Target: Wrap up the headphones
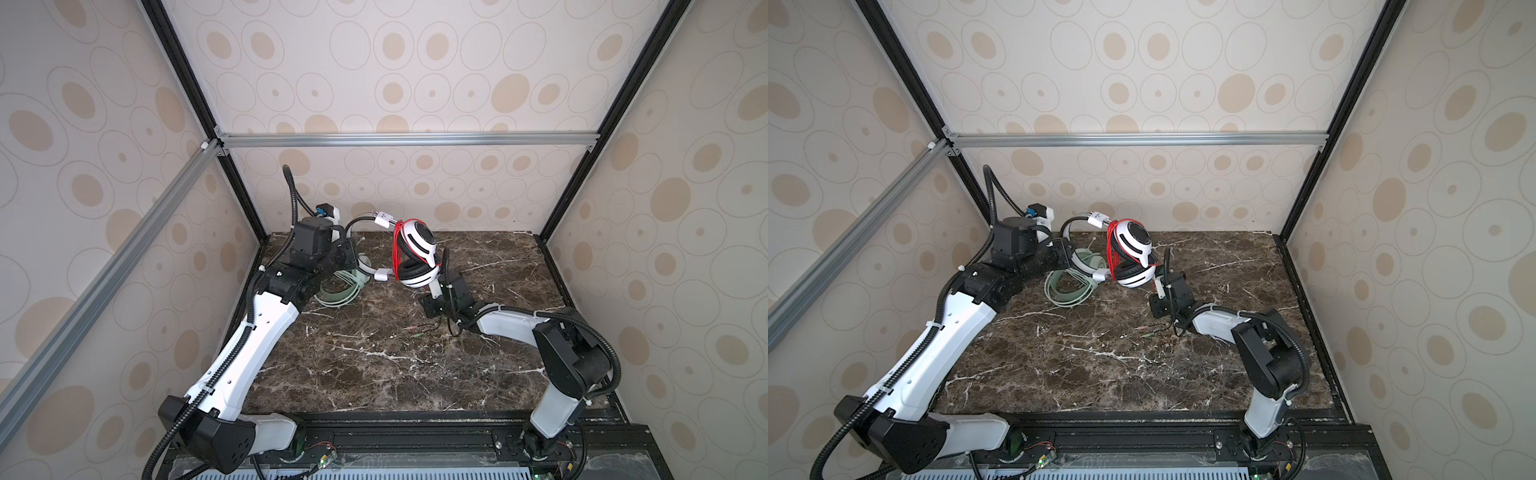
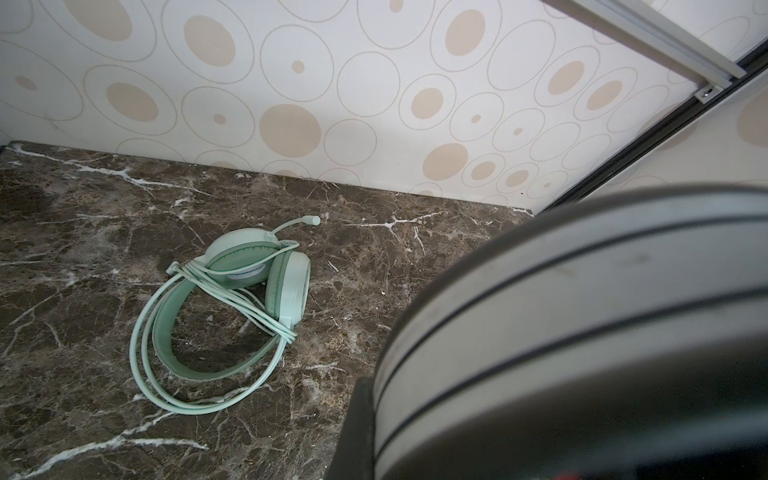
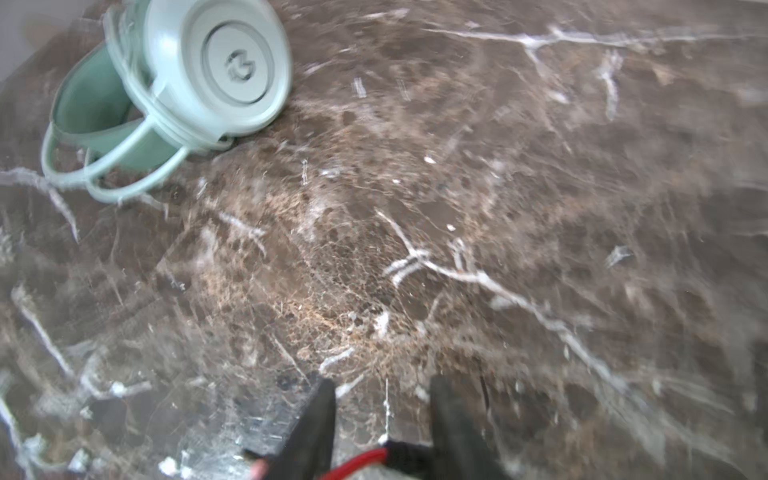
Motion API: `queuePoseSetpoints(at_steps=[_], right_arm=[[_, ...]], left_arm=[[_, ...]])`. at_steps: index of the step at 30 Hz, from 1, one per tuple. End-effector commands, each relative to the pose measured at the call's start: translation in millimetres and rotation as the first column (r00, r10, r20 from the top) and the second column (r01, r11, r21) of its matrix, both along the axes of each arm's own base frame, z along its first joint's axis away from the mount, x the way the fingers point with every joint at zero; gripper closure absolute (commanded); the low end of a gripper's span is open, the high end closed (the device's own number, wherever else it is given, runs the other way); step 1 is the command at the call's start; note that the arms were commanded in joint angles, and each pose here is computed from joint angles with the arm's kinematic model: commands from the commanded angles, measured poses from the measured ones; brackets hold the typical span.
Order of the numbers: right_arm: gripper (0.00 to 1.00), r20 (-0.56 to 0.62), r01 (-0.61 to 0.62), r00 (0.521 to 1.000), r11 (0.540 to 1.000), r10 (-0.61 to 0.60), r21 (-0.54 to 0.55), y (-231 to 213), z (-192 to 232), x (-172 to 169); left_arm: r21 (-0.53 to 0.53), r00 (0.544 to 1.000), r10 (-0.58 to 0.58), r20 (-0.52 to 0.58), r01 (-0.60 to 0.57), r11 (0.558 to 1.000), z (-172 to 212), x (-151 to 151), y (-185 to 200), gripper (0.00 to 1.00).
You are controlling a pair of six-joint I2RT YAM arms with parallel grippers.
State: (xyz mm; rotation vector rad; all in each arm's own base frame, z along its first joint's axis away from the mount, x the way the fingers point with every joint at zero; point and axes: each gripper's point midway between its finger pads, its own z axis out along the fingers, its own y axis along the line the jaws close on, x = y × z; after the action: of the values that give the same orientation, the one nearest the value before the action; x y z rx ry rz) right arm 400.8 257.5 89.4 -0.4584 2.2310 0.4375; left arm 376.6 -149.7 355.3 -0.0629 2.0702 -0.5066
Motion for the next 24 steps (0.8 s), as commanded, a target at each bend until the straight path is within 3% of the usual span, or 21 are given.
queuePoseSetpoints(at_steps=[1,7,15,21,24], right_arm=[[0.82,-0.010,-0.072,0.997,0.997,0.073,0.031,11.6,4.5,-5.4],[1.00,-0.104,-0.127,0.985,0.985,0.139,0.116,27.5,-0.2,-46.3],[1.00,-0.191,-0.218,0.948,0.956,0.256,0.196,71.1,1.7,-100.6],[1.00,-0.241,-0.247,0.923,0.942,0.301,0.228,91.1,-1.8,-112.6],[1.00,-0.261,-0.278,0.904,0.930,0.337,0.240,102.4,-1.6,-118.6]], left_arm=[[-0.109,0.992,0.024,0.125,-0.010,0.994,46.0,-1.1,4.3,1.00],[-0.166,0.991,0.033,0.130,-0.011,0.986,49.5,-2.3,10.5,1.00],[-0.290,0.990,-0.031,0.134,0.069,0.954,49.4,0.8,10.7,1.00],[-0.318,0.989,-0.056,0.135,0.096,0.943,49.2,5.0,15.4,1.00],[-0.328,0.982,-0.124,0.140,0.164,0.930,49.5,3.9,4.5,1.00]])
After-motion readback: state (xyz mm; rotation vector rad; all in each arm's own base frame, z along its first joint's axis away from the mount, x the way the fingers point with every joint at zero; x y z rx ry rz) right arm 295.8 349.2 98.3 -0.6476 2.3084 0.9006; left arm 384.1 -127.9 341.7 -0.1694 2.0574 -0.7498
